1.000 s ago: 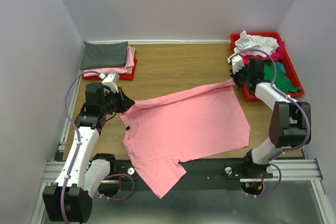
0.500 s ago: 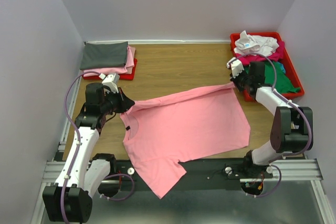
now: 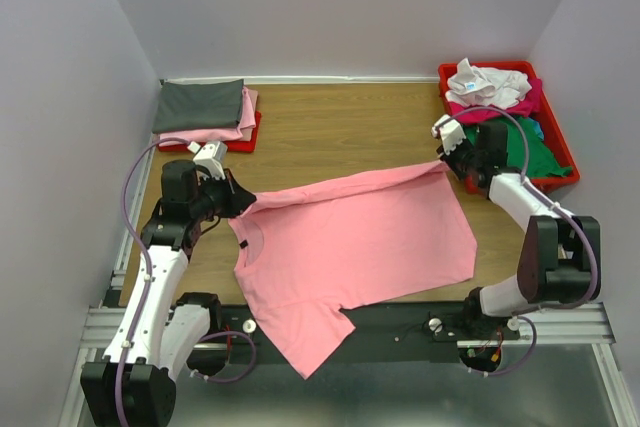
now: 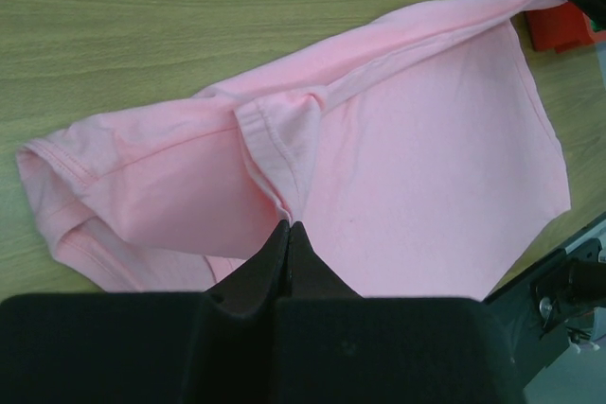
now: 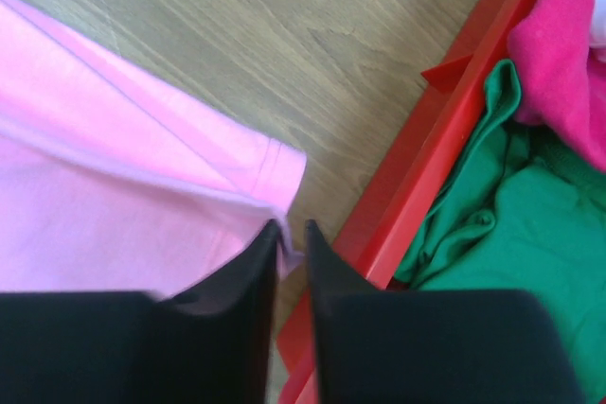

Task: Fold and stack the t-shirts
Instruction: Fold the tshirt

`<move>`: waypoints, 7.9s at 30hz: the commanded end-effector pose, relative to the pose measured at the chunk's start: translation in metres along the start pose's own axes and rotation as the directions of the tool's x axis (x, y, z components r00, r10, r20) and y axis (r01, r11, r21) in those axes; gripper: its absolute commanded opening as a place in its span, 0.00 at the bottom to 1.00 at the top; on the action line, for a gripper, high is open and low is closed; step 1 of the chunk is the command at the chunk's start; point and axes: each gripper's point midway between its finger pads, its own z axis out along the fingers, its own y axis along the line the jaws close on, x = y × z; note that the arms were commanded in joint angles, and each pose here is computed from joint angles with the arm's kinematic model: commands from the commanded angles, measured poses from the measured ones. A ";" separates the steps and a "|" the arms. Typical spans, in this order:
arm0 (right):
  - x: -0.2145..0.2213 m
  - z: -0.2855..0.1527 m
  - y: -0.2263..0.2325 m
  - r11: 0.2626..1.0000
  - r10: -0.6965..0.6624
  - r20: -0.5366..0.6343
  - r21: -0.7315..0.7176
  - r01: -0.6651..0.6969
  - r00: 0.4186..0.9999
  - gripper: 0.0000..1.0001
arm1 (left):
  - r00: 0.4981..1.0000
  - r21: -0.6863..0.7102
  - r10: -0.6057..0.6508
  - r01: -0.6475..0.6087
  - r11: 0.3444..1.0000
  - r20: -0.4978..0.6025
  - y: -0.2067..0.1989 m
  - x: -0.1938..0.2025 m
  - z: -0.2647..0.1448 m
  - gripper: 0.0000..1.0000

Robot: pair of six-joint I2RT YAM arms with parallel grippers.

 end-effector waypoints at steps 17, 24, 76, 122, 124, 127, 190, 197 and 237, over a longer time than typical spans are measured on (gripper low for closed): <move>-0.030 -0.055 0.001 0.996 0.079 0.119 0.042 -0.084 0.990 0.46 | 0.995 0.047 0.005 0.000 0.999 -0.098 -0.004 0.034 -0.007 0.00; -0.032 -0.060 0.005 0.994 0.103 0.129 0.032 -0.108 0.986 0.46 | 0.991 0.038 -0.007 0.013 0.999 -0.136 -0.002 0.044 -0.008 0.00; -0.036 -0.095 0.120 0.839 0.278 0.093 -0.508 -0.194 0.956 0.49 | 0.911 -0.077 0.050 -0.089 0.993 -0.409 0.034 0.078 0.142 0.53; -0.014 -0.069 0.091 0.896 0.243 -0.019 -0.378 -0.232 0.970 0.53 | 0.987 -0.067 0.153 -0.156 0.985 -0.051 -0.034 0.000 0.067 0.72; -0.017 -0.057 0.069 0.904 0.281 -0.069 -0.315 -0.288 0.957 0.53 | 0.998 -0.139 0.052 -0.049 0.989 0.019 -0.008 -0.011 0.057 0.77; -0.013 -0.030 0.056 0.886 0.329 -0.144 -0.295 -0.358 0.933 0.54 | 0.990 -0.246 -0.106 0.125 0.961 0.092 0.041 -0.017 0.050 0.76; 0.014 0.095 0.005 0.882 0.412 -0.312 -0.100 -0.461 0.856 0.06 | 0.898 -0.640 -0.439 0.355 0.681 0.030 0.209 0.027 0.081 0.36; -0.005 0.128 -0.029 0.889 0.426 -0.260 -0.057 -0.454 0.867 0.04 | 0.893 -0.619 -0.448 0.377 0.689 0.045 0.211 0.008 0.094 0.34; -0.070 -0.102 0.121 0.836 0.108 0.226 -0.547 0.034 0.968 1.00 | 0.783 0.301 0.128 0.078 0.950 -0.609 -0.170 0.195 -0.096 0.52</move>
